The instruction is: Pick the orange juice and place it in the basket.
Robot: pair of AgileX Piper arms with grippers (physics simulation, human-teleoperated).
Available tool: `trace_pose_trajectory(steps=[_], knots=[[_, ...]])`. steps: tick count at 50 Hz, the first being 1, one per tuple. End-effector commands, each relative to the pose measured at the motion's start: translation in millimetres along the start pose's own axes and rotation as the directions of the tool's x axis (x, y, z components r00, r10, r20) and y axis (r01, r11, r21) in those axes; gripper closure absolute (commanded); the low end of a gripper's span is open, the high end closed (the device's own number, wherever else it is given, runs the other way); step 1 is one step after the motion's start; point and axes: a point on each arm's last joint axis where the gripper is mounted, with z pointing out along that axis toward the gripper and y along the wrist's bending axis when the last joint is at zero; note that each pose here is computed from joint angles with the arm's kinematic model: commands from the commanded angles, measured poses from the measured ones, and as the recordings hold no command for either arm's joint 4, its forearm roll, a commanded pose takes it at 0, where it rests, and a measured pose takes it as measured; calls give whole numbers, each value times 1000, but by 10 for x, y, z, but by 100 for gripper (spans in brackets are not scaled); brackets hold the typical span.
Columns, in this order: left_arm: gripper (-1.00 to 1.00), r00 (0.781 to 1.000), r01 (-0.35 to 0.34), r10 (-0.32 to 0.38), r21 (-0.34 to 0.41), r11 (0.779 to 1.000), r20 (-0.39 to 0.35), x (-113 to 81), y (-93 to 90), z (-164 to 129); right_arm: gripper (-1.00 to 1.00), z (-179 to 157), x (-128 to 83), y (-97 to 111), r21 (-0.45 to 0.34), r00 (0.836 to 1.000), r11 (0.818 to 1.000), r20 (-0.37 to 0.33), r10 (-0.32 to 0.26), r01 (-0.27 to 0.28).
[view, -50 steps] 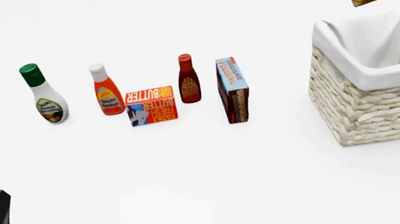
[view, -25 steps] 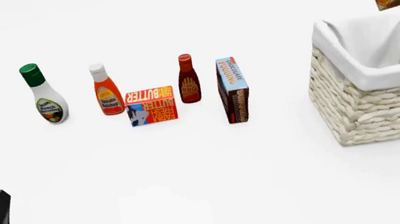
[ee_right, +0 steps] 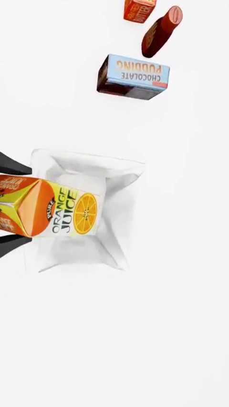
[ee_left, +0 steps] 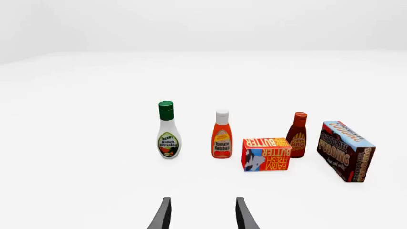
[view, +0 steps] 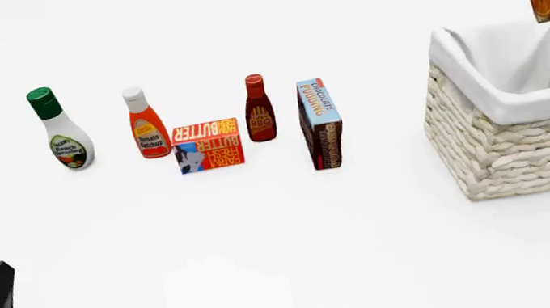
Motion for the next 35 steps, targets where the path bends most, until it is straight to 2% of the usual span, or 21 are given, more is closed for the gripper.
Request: trace_pose_trajectory(steps=[1,8,21,23,35], knots=[[-100,1000,0,0,0,1000,0,0,0,0,100,41,-4,-1,-1,999,999,-10,51,-51],[-100,1000,0,0,0,1000,0,0,0,0,100,169,-23,33,-16,994,995,-38,98,-98],[-100,1000,0,0,0,1000,0,0,0,0,100,301,-17,-11,-8,986,989,-71,150,-151],[-100,1000,0,0,0,1000,0,0,0,0,100,314,12,-63,5,986,989,-79,149,-149],[-100,1000,0,0,0,1000,0,0,0,0,100,429,14,-58,0,982,987,-107,159,-160]])
